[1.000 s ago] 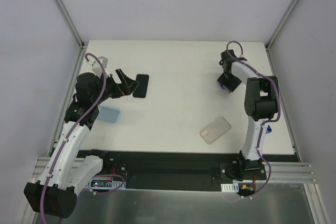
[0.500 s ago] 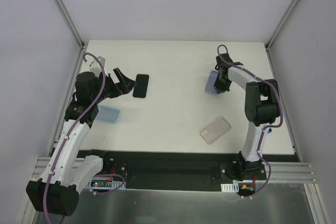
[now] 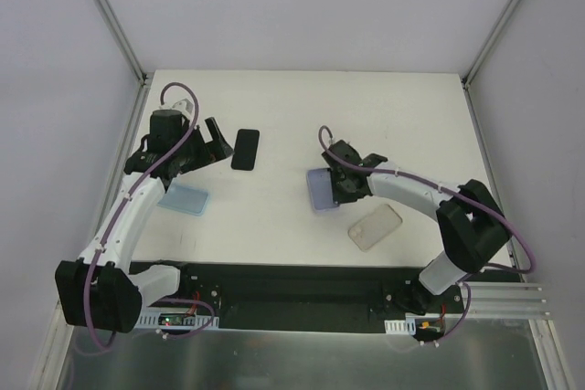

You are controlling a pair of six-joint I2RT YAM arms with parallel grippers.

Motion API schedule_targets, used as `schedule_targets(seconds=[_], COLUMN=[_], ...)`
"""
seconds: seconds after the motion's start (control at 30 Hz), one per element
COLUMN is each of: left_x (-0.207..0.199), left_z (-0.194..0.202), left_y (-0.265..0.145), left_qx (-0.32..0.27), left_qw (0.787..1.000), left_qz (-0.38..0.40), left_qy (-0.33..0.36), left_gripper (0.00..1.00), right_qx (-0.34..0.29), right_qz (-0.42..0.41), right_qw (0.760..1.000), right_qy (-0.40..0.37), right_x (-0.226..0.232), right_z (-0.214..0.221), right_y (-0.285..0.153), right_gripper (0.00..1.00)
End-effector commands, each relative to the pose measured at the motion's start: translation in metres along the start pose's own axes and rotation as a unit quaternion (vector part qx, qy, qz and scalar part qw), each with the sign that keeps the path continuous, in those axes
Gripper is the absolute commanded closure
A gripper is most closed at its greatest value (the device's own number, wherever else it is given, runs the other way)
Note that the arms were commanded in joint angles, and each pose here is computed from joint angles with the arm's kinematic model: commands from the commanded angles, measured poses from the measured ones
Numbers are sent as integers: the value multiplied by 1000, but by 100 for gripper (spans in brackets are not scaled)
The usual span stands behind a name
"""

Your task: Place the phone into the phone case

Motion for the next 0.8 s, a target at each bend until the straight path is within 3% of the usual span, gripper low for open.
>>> schedule_targets(seconds=[0.0, 0.2, 0.33, 0.43, 0.53, 0.57, 0.77], left_x=[13, 15, 15, 10, 7, 11, 17], left_z=[-12, -27, -45, -48, -44, -39, -29], left_y=[3, 43, 72, 100, 124, 136, 167], left_qx=[23, 104, 128, 167, 193, 208, 239], left_qw=[997, 992, 982, 973, 962, 956, 947], left_qz=[-66, -65, -100, -84, -84, -90, -92], left_qy=[23, 37, 97, 134, 173, 185, 196], left_gripper=[1, 1, 1, 1, 1, 1, 1], right_qx=[-39, -53, -60, -62, -68, -70, -114], right_qz=[3, 9, 1, -14, -37, -45, -91], right_qw=[999, 999, 998, 998, 997, 996, 988], right_qy=[9, 9, 22, 28, 30, 32, 42], right_x=[8, 23, 26, 27, 26, 25, 7], right_z=[22, 60, 65, 63, 61, 61, 59], right_y=[-13, -15, -19, -27, -41, -46, -79], right_gripper=[98, 97, 92, 85, 72, 59, 29])
Point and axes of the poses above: each gripper's point midway between its finger pads, its own y axis out along the fingers, its own x axis along the line the jaws close on, z = x × y, the point moved 8 cm from there along -y, back along the fingers, and after that the axes turned 12 degrees about y, right-handed, at the moved point
